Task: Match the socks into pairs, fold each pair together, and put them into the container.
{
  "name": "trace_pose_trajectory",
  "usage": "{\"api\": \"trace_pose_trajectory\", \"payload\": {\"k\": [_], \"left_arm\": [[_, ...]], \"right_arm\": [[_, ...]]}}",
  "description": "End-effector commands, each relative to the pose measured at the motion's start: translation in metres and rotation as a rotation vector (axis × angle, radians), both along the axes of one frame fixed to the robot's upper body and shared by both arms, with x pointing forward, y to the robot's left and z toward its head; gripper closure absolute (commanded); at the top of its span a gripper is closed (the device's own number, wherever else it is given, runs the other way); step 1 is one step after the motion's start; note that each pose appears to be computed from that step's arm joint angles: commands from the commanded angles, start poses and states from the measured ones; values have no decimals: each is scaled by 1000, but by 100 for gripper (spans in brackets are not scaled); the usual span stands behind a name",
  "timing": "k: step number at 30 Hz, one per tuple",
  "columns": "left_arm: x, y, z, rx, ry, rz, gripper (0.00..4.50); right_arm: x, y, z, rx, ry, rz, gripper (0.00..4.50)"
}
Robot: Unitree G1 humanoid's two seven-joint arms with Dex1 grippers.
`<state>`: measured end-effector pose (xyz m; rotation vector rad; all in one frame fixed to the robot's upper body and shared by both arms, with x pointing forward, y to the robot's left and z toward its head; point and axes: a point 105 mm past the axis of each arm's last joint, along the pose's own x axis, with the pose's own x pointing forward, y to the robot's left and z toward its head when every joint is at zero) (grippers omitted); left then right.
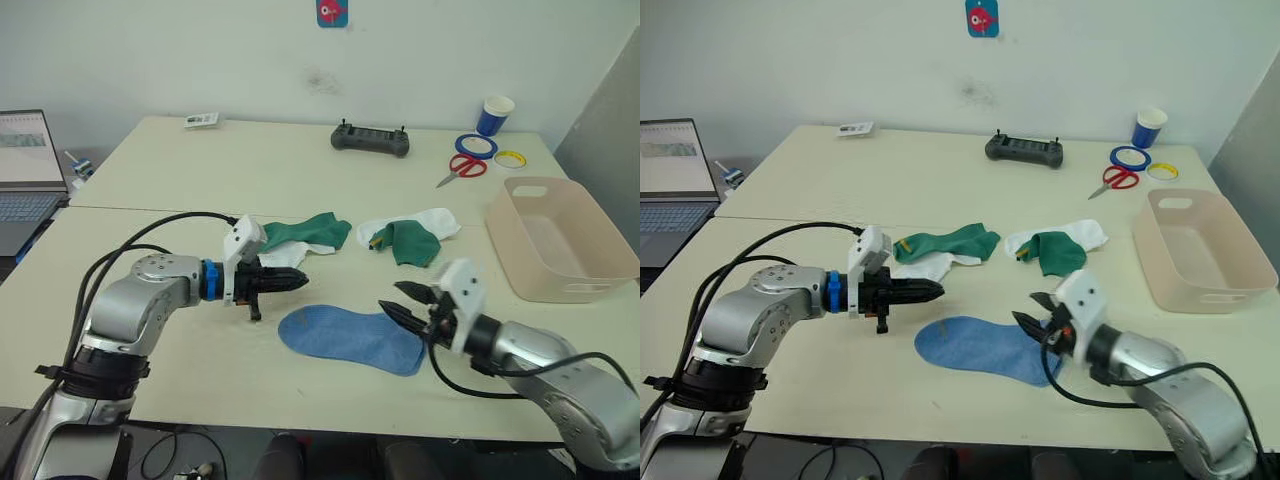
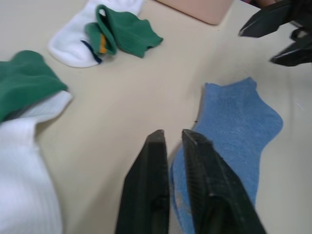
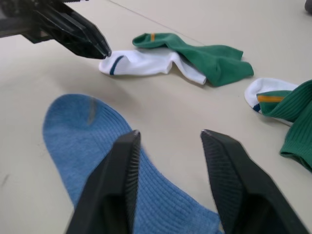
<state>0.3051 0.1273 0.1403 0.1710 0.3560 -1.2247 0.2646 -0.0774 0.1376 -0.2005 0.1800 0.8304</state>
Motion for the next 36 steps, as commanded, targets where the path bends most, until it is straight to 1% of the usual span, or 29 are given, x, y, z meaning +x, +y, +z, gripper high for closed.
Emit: {"api": "trace_pose_trajectory", "payload": {"k": [1,3,4,5,7,10,12,15,19,20,22,25,26,28,30,32,34,36], "left_arm": [[-4,-18,-12,46,-44,-69,450],[-4,-24,-20,56,-25,-74,450],[-7,-27,-25,63,-8,-87,450],[-9,-29,-29,68,7,-95,450],[-16,-32,-41,113,23,-115,450],[-13,-33,-56,152,22,-69,450],[-12,-30,-66,171,57,-34,450],[-20,-24,-81,217,93,-45,450],[-26,-18,-90,235,113,-42,450],[-26,-18,-90,233,111,-44,450],[-24,-22,-83,195,75,-51,450],[-27,-33,-57,90,13,-126,450],[-27,-35,-49,81,-14,-147,450],[-25,-36,-37,88,-63,-179,450],[-24,-38,-29,85,-83,-199,450],[-25,-40,-27,109,-84,-231,450],[-25,-37,-35,149,-83,-249,450],[-22,-31,-49,183,-67,-221,450]], "right_arm": [[5,18,-15,-64,17,28,362],[7,23,-24,-89,34,28,437],[7,24,-27,-97,45,26,444],[7,24,-30,-104,51,25,444],[4,21,-36,-123,71,21,444],[-2,13,-44,-150,97,7,444],[-6,2,-53,-190,115,-8,444],[-3,-18,-62,-245,118,-71,444],[-1,-47,-70,-270,144,-167,444],[-3,-53,-72,-277,145,-170,444],[-7,-53,-65,-251,105,-142,444],[-15,-32,-28,-73,-30,-31,444],[-17,-28,-17,-26,-56,-13,444],[-21,-22,-10,-6,-69,30,444],[-24,-16,-9,-13,-61,75,444],[-28,-5,-17,-28,-21,125,444],[-30,3,-29,-53,25,153,444],[-33,6,-44,-88,78,158,444]]}}
